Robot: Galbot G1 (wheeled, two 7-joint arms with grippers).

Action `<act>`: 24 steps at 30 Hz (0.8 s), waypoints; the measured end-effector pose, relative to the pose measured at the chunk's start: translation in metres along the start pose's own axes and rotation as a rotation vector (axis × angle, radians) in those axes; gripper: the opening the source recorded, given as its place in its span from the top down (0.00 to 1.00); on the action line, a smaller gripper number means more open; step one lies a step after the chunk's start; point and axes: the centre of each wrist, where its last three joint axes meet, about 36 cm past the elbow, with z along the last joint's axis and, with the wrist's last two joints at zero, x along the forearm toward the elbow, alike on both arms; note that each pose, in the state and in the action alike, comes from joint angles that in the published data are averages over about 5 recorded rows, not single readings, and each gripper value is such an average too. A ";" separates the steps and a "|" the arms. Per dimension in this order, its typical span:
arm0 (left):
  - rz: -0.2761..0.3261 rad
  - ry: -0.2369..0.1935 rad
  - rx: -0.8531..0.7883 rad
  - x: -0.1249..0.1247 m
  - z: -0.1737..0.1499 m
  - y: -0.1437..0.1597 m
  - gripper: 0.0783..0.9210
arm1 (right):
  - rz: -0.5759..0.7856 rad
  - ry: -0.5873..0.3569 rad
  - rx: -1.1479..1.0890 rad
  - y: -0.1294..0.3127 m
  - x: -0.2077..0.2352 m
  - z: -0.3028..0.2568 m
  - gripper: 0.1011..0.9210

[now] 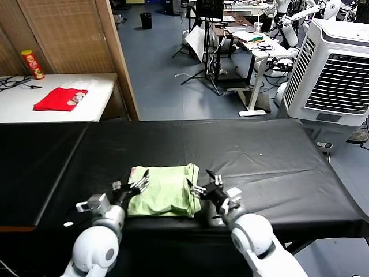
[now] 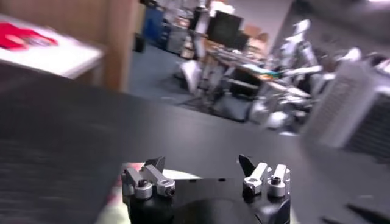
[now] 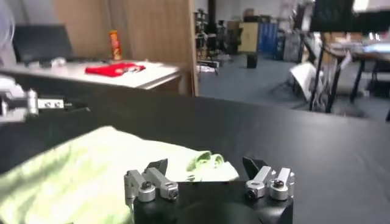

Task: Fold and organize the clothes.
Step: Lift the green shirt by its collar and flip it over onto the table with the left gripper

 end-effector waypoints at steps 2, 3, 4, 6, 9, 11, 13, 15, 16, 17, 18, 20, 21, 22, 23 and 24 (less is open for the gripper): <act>-0.013 0.004 0.002 -0.001 0.004 0.007 0.15 | 0.021 0.005 0.055 0.003 -0.003 0.006 0.15; -0.019 0.006 0.005 -0.002 0.006 0.011 0.15 | 0.033 0.002 0.075 0.004 -0.004 0.008 0.15; -0.023 0.008 0.008 -0.003 0.008 0.014 0.15 | 0.045 -0.002 0.088 0.005 -0.004 0.010 0.15; -0.031 0.010 0.016 -0.005 0.011 0.020 0.15 | 0.066 -0.023 0.086 0.006 -0.004 0.011 0.15; -0.036 0.016 0.042 -0.009 0.016 0.028 0.15 | 0.082 -0.079 0.035 0.005 -0.002 0.008 0.15; -0.032 0.023 0.075 -0.011 0.019 0.033 0.15 | 0.085 -0.115 -0.016 0.004 0.001 0.004 0.15; -0.024 0.030 0.116 -0.012 0.021 0.038 0.15 | 0.081 -0.142 -0.065 0.002 0.005 0.000 0.15; -0.019 0.037 0.160 -0.013 0.024 0.043 0.15 | 0.077 -0.164 -0.099 -0.001 0.011 -0.004 0.15; -0.017 0.042 0.183 -0.014 0.025 0.045 0.15 | 0.076 -0.172 -0.109 -0.002 0.014 -0.006 0.15; -0.015 0.047 0.208 -0.015 0.026 0.047 0.15 | 0.077 -0.180 -0.115 -0.004 0.016 -0.007 0.15; -0.013 0.052 0.235 -0.015 0.027 0.050 0.15 | 0.078 -0.186 -0.119 -0.005 0.019 -0.009 0.15; -0.005 0.061 0.293 -0.015 0.027 0.054 0.15 | 0.082 -0.193 -0.124 -0.007 0.023 -0.010 0.15; 0.000 0.066 0.323 -0.015 0.027 0.056 0.15 | 0.084 -0.195 -0.126 -0.007 0.025 -0.011 0.15; 0.007 0.072 0.353 -0.015 0.027 0.057 0.15 | 0.086 -0.197 -0.127 -0.008 0.026 -0.011 0.15; 0.013 0.078 0.381 -0.014 0.026 0.059 0.15 | 0.087 -0.200 -0.129 -0.008 0.027 -0.012 0.15; 0.020 0.085 0.408 -0.014 0.026 0.060 0.15 | 0.087 -0.203 -0.130 -0.008 0.028 -0.013 0.15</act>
